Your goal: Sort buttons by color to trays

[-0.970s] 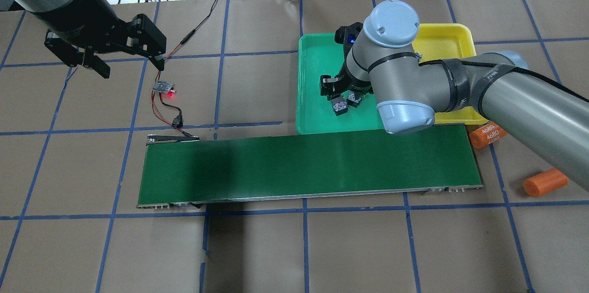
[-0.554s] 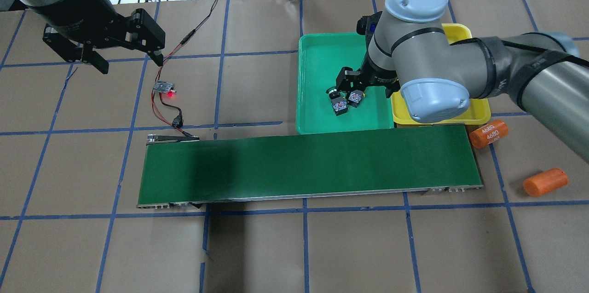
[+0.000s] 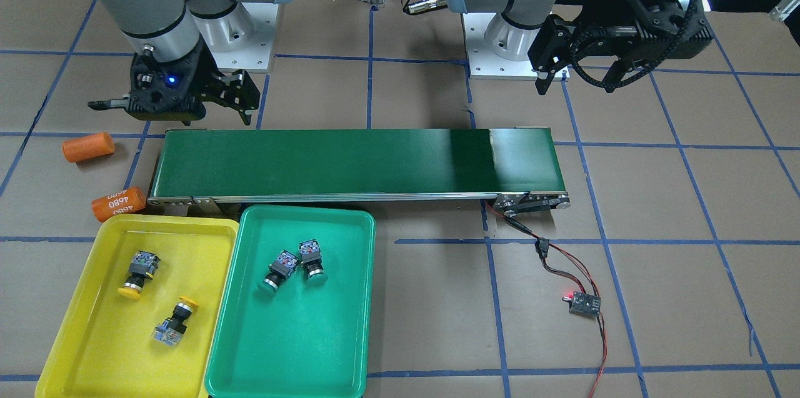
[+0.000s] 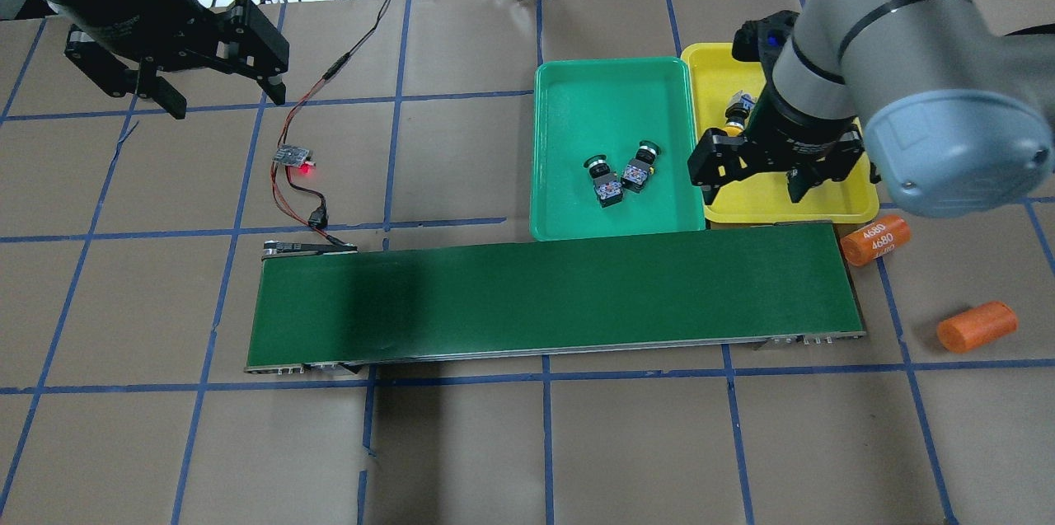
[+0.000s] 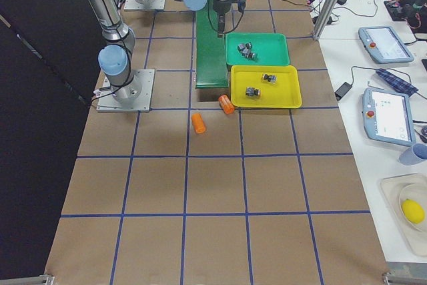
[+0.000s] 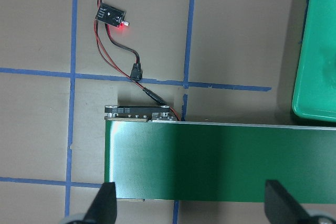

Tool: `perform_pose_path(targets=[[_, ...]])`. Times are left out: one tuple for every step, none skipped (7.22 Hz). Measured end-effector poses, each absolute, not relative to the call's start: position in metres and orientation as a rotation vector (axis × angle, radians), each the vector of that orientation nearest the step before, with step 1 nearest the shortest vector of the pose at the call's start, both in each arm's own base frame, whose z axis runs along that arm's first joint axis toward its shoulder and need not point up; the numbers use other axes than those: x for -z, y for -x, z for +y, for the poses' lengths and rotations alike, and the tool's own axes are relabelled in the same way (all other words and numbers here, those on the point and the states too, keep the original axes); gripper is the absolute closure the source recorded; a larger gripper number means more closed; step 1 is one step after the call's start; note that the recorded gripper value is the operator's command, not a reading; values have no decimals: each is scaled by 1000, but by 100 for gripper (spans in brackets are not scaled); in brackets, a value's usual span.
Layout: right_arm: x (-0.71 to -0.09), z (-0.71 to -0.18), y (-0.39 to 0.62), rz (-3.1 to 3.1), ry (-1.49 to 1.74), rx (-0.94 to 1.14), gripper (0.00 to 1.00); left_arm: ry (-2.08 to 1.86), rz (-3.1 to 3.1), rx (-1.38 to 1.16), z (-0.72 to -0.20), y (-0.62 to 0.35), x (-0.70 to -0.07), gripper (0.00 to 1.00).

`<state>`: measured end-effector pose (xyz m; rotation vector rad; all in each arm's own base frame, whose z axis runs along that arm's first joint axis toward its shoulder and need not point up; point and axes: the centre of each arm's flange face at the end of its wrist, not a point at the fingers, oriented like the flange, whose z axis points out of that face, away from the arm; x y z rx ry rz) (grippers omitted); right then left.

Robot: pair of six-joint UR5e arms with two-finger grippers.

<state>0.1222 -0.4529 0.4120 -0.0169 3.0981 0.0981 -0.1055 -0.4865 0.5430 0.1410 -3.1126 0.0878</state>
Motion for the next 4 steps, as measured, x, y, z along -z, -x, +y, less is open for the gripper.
perform_pose_path(targets=[[-423, -448, -104, 3096, 12, -100, 0, -141, -3111, -88, -486, 106, -543, 0], [-437, -445, -96, 3097, 0, -61, 0, -140, -3108, -89, -486, 106, -543, 0], [-449, -437, -95, 3092, -9, -26, 0, -140, -3105, -87, -486, 106, -543, 0], [-460, -427, -96, 3087, -7, 3, 0, -140, -3103, -86, -485, 107, -542, 0]])
